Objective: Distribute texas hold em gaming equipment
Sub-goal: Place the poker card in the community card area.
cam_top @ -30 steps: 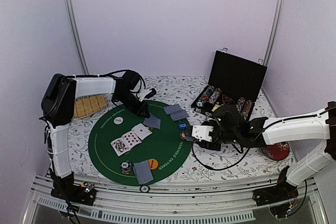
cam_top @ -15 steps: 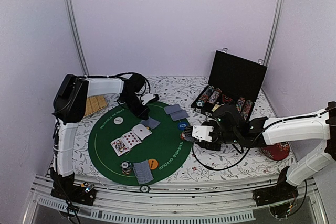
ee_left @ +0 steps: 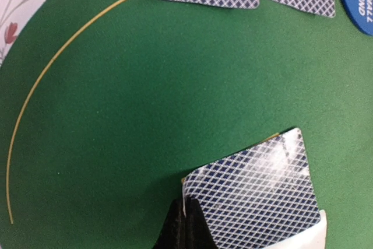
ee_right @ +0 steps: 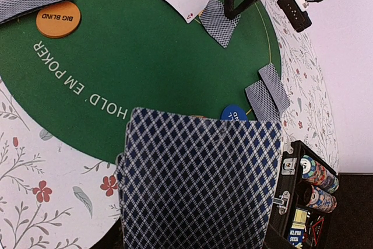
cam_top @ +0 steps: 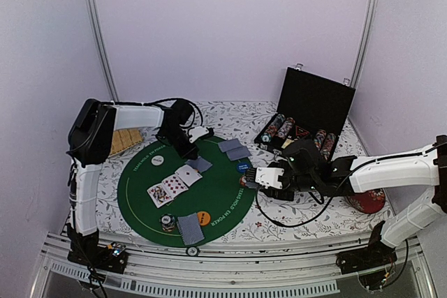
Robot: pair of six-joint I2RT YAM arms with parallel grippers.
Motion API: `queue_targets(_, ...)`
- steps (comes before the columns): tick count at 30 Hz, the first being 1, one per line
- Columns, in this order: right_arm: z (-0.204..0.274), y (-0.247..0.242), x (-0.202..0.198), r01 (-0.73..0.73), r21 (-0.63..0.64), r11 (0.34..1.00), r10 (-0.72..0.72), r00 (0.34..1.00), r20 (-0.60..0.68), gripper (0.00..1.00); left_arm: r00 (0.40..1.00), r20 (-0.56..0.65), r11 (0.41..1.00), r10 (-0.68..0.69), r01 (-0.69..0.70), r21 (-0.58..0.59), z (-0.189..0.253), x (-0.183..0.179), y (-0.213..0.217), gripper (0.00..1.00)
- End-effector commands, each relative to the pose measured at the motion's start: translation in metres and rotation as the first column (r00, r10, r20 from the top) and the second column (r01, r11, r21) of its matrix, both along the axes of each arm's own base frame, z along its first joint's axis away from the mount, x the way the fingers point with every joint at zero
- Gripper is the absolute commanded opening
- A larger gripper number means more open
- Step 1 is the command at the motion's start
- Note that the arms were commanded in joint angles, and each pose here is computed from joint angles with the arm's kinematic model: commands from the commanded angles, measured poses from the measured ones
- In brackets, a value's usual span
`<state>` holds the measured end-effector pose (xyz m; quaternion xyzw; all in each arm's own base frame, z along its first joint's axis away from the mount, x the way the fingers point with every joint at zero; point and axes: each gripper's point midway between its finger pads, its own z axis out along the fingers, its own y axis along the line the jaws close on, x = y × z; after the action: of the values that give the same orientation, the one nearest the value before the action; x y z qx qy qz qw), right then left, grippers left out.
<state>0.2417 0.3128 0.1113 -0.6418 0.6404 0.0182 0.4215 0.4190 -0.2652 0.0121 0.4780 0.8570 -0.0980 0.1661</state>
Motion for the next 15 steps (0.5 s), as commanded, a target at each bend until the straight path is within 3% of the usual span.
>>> queue_targets(1, 0.006, -0.001, 0.0, 0.01, 0.025, 1.0, -0.01, 1.0, 0.002, 0.51, 0.996, 0.005, 0.996, -0.084, 0.084, 0.022, -0.002, -0.016, -0.007, 0.0)
queue_targets(13, 0.006, 0.001, 0.0, 0.004, 0.027, 1.0, -0.004, 1.0, -0.002, 0.5, 0.998, 0.052, 0.996, -0.043, 0.039, 0.077, 0.004, -0.012, -0.001, 0.0)
queue_targets(15, 0.006, 0.001, 0.0, 0.004, 0.028, 1.0, -0.004, 1.0, -0.002, 0.5, 0.997, 0.074, 0.997, -0.013, 0.008, 0.078, 0.007, -0.006, 0.0, 0.1)
